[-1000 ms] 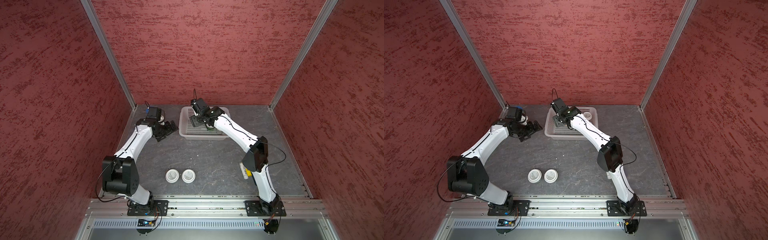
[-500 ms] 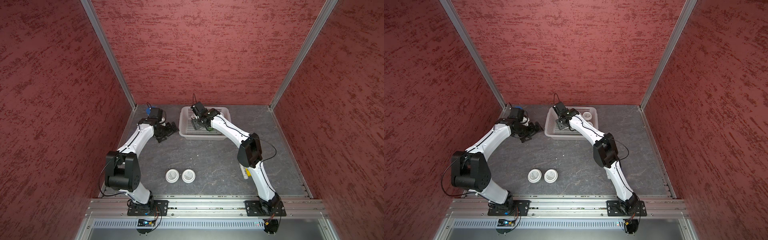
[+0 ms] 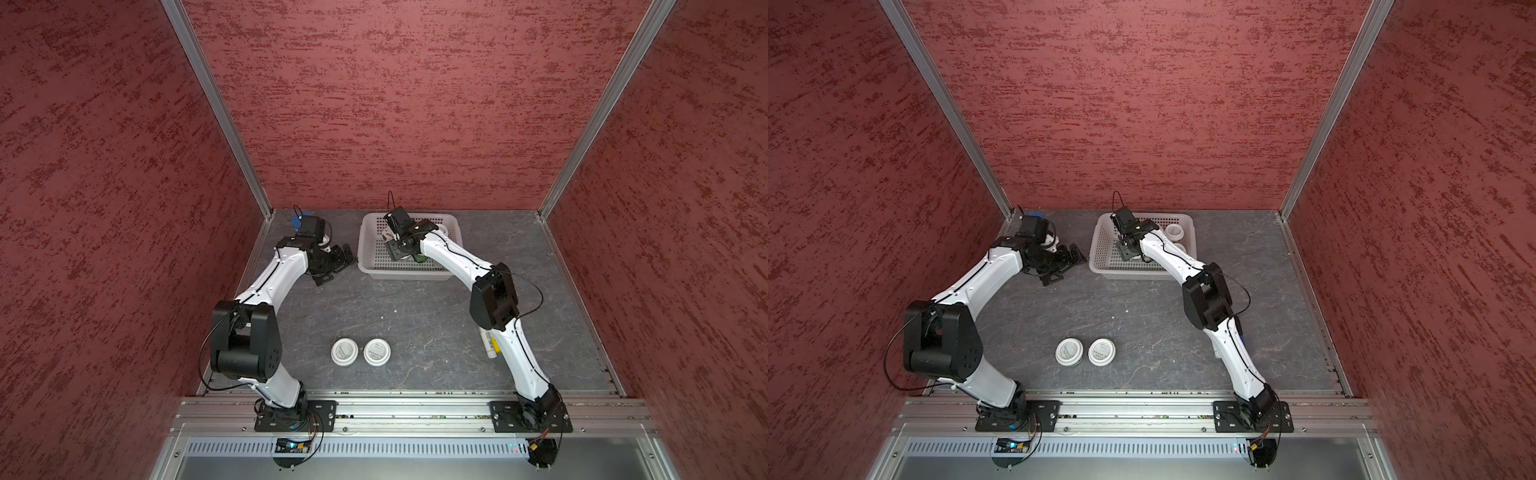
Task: Put the yogurt in the basket
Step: Place the yogurt in the basket.
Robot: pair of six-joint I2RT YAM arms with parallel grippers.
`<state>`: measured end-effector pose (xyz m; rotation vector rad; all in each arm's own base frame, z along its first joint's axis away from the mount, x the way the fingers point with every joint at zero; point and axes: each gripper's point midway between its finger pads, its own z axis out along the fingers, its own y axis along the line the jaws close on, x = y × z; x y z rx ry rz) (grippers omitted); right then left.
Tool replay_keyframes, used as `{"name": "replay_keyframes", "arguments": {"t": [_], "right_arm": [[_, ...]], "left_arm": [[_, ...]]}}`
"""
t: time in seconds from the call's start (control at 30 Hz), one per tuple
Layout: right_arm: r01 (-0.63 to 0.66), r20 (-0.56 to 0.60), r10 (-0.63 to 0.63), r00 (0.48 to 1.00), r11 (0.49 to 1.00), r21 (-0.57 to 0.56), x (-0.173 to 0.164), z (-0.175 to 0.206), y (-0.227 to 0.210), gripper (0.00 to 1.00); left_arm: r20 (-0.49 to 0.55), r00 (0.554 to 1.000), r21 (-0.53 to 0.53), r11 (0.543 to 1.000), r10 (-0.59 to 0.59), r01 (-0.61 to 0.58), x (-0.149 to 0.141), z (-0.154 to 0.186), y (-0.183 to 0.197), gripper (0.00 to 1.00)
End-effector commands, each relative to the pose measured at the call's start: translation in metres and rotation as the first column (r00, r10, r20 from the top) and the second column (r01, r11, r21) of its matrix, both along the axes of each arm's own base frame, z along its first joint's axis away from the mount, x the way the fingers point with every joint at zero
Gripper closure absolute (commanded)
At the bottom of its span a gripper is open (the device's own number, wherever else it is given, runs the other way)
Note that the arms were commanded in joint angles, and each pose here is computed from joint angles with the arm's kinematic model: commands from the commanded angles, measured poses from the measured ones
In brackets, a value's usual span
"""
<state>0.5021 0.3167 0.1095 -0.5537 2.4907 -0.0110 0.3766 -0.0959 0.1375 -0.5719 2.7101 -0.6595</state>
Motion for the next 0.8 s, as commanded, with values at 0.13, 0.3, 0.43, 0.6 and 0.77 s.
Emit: {"name": "replay_keyframes", "arguments": {"t": [0.13,0.3,0.43,0.6,0.77], "right_arm": [[0.006,0.035,-0.006,0.999,1.000,-0.008,0.014,-0.001,-0.003,0.22],[0.002,0.038,-0.002,0.999,1.000,-0.009,0.014,0.001,-0.003,0.21],[-0.004,0.048,0.004,0.999,1.000,0.005,0.014,0.009,-0.001,0.20],[-0.017,0.060,0.015,0.998,0.999,0.030,0.012,0.023,0.002,0.18],[-0.028,0.082,0.023,0.996,0.998,0.053,0.011,0.044,0.003,0.14]], "left_arm": [[0.021,1.000,-0.021,1.000,0.003,-0.002,0.007,0.004,-0.002,0.00],[0.017,1.000,-0.023,1.000,0.004,-0.003,0.006,0.004,-0.003,0.00],[0.020,1.000,-0.024,1.000,0.004,-0.004,0.007,0.005,-0.003,0.00],[0.019,1.000,-0.026,1.000,0.003,-0.002,0.007,0.004,-0.005,0.00],[0.024,1.000,-0.024,1.000,0.002,-0.001,0.007,0.006,-0.004,0.00]]}}
